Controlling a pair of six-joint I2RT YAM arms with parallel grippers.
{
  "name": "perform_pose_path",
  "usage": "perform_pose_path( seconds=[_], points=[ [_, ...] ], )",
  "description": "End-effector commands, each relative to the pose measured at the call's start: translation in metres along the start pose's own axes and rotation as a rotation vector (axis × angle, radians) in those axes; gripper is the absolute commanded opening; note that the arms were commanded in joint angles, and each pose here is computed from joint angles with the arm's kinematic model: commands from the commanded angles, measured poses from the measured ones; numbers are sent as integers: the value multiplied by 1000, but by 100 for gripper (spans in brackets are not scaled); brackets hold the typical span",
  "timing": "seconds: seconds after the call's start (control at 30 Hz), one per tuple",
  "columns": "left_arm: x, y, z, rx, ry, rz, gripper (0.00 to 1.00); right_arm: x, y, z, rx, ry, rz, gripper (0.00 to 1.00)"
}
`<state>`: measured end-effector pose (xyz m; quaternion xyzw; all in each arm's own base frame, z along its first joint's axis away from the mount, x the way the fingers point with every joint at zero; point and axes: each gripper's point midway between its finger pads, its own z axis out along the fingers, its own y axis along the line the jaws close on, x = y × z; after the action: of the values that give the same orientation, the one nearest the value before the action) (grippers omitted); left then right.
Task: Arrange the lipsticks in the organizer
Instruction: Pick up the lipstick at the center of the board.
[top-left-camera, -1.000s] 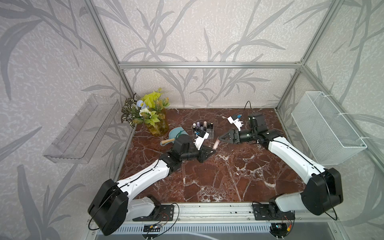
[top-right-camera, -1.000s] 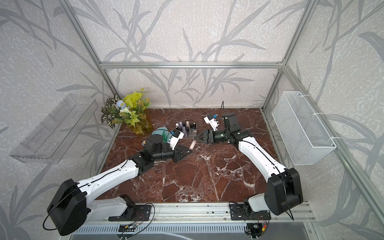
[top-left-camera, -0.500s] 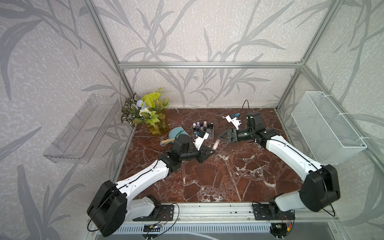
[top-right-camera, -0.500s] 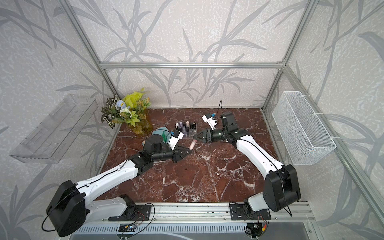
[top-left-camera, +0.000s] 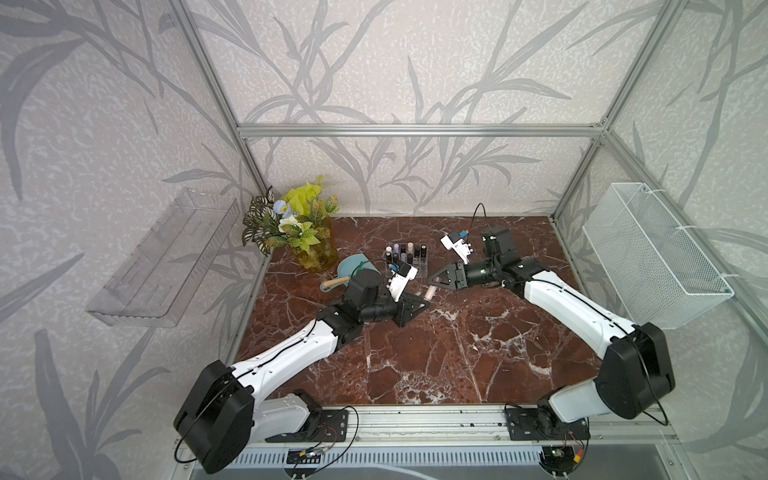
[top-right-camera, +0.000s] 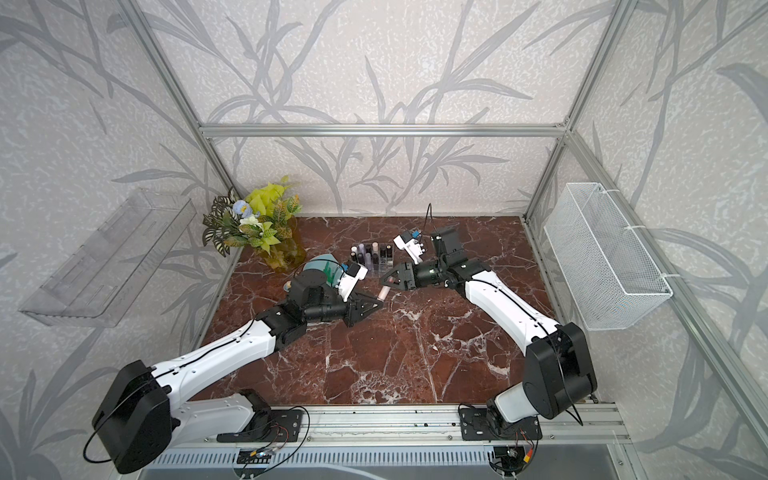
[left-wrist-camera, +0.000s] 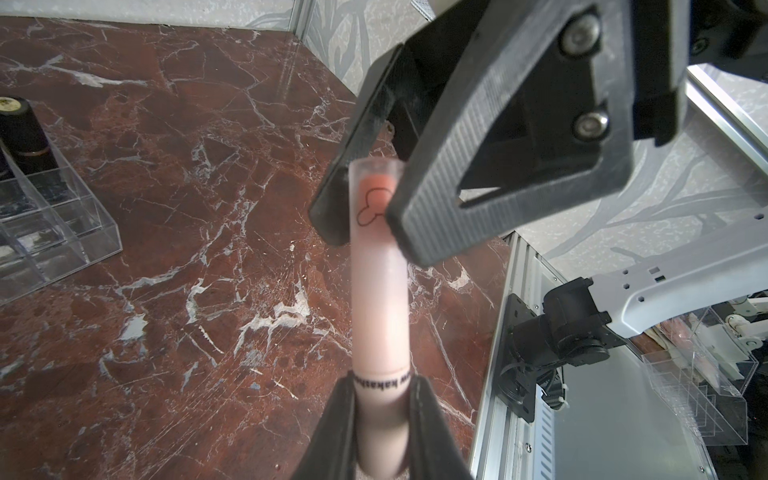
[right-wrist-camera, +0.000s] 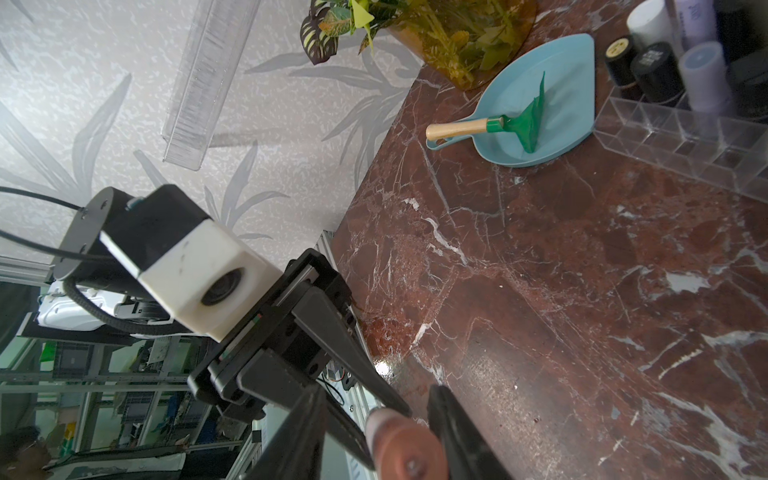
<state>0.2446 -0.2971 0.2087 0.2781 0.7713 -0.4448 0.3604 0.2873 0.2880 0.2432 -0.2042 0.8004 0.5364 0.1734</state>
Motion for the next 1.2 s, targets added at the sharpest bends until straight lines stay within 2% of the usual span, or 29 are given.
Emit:
perform_pose_path(
  seconds=[0.0,0.4,0.73,0.83,0.9,0.97,1.03,1.17],
  points=[
    [-8,-3,-1,-1,-16,30,10,-2,6,-4,6,-11,-36,42],
    [-8,-1,0,-12,-14,29,10,2,3,-4,12,1,-34,33],
    [-6,5,1,-40,-9,27,12,3,3,-4,13,0,-39,13],
    [-9,12,-2,-90,-22,29,33,0,2,-5,30,-11,-46,12],
    [-12,21,-6,-153,-38,31,53,-4,1,-7,58,-30,-54,12],
    [-15,31,-12,-226,-68,35,64,-9,-4,-11,107,-56,-64,12],
    [-20,41,-22,-301,-120,45,67,-15,-9,-15,165,-84,-73,13],
    [-30,56,-62,-433,-372,41,64,-27,-29,-16,341,-128,-103,12]
  ],
)
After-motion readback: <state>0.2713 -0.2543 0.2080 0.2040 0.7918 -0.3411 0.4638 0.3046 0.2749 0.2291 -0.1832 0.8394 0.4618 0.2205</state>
